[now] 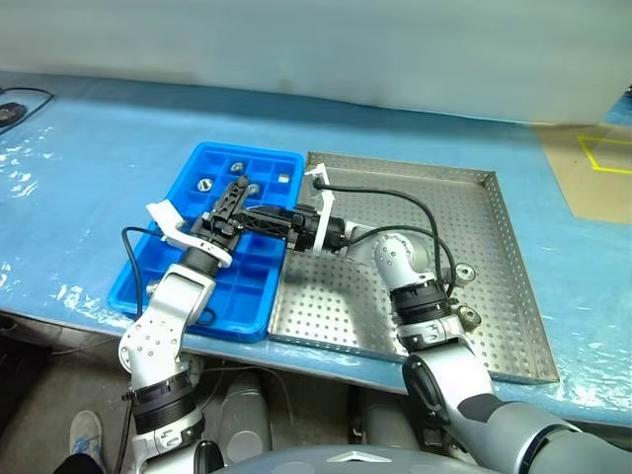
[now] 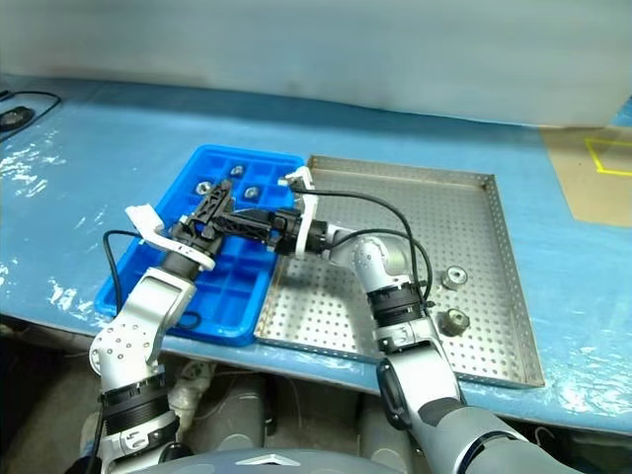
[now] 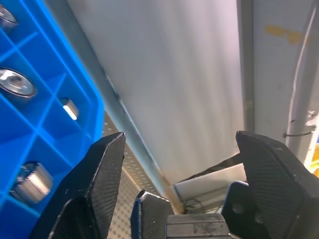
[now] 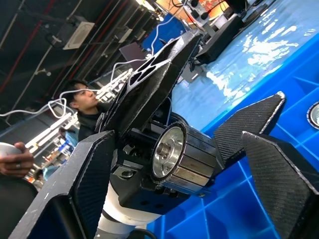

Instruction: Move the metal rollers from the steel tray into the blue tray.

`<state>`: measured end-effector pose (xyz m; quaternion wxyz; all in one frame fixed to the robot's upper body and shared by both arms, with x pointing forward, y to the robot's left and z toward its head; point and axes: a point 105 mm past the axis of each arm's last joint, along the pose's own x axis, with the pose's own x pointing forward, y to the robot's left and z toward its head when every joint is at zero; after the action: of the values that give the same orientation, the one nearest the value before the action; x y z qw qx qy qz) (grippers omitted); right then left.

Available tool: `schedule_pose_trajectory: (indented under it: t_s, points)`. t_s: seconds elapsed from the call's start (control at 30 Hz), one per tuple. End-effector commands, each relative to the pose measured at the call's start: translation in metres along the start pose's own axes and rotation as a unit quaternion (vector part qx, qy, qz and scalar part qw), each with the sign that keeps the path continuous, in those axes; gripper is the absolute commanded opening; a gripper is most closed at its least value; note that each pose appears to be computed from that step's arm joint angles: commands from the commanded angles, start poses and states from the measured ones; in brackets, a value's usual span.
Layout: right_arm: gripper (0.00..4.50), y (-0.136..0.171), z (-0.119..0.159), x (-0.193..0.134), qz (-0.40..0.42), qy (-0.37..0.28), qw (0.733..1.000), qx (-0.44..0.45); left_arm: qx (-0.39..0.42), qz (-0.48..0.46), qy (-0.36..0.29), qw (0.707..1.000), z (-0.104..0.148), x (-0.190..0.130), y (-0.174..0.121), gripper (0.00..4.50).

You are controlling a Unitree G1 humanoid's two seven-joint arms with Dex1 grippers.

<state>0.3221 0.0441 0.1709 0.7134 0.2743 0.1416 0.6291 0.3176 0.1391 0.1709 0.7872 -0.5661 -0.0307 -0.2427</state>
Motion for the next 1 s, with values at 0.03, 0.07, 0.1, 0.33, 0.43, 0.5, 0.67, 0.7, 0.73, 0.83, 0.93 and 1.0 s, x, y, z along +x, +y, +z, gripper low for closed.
schedule_pose_trajectory:
  t_s: [0.03, 0.07, 0.1, 0.33, 0.43, 0.5, 0.67, 0.7, 0.73, 0.83, 0.93, 1.0]
  points:
    - [3.66, 0.002, 0.001, 0.003, -0.008, 0.007, 1.0, -0.006, -0.009, -0.045, 0.004, 0.999, -0.001, 0.004, -0.023, 3.77]
    - [3.36, 0.0, -0.002, 0.003, -0.01, 0.014, 1.0, -0.01, -0.012, -0.05, 0.003, 0.999, 0.0, 0.005, -0.025, 3.77]
    - [3.02, 0.0, -0.005, 0.003, -0.012, 0.019, 1.0, -0.011, -0.015, -0.055, 0.005, 0.998, 0.0, 0.005, -0.027, 3.77]
    - [1.22, 0.001, -0.005, 0.006, -0.006, 0.011, 1.0, 0.001, -0.058, -0.093, -0.022, 0.994, 0.01, 0.005, -0.044, 3.77]
    - [1.22, 0.001, -0.004, 0.007, -0.003, 0.009, 1.0, 0.003, -0.06, -0.097, -0.023, 0.993, 0.012, 0.005, -0.046, 3.77]
    - [1.22, 0.0, 0.002, 0.009, -0.005, -0.009, 1.0, 0.009, -0.061, -0.09, -0.05, 0.993, 0.022, 0.002, -0.044, 3.77]
    - [1.2, -0.01, 0.013, 0.011, -0.03, -0.033, 0.999, -0.02, -0.022, -0.01, -0.225, 0.974, 0.084, -0.02, -0.016, 3.77]
    - [1.2, -0.011, 0.014, 0.011, -0.031, -0.037, 0.999, -0.023, -0.017, 0.003, -0.267, 0.963, 0.099, -0.029, -0.011, 3.77]
    - [1.2, -0.011, 0.017, 0.012, -0.027, -0.043, 0.998, -0.026, -0.009, 0.004, -0.293, 0.956, 0.11, -0.036, -0.013, 3.77]
    - [1.2, -0.01, 0.024, 0.016, -0.02, -0.057, 0.998, -0.032, 0.015, -0.009, -0.331, 0.943, 0.127, -0.046, -0.025, 3.77]
    - [1.2, -0.012, 0.029, 0.023, -0.021, -0.066, 0.997, -0.039, 0.031, 0.002, -0.359, 0.933, 0.137, -0.056, -0.025, 3.77]
    - [1.2, -0.01, 0.03, 0.027, -0.018, -0.071, 0.996, -0.043, 0.049, 0.007, -0.37, 0.928, 0.138, -0.063, -0.027, 3.77]
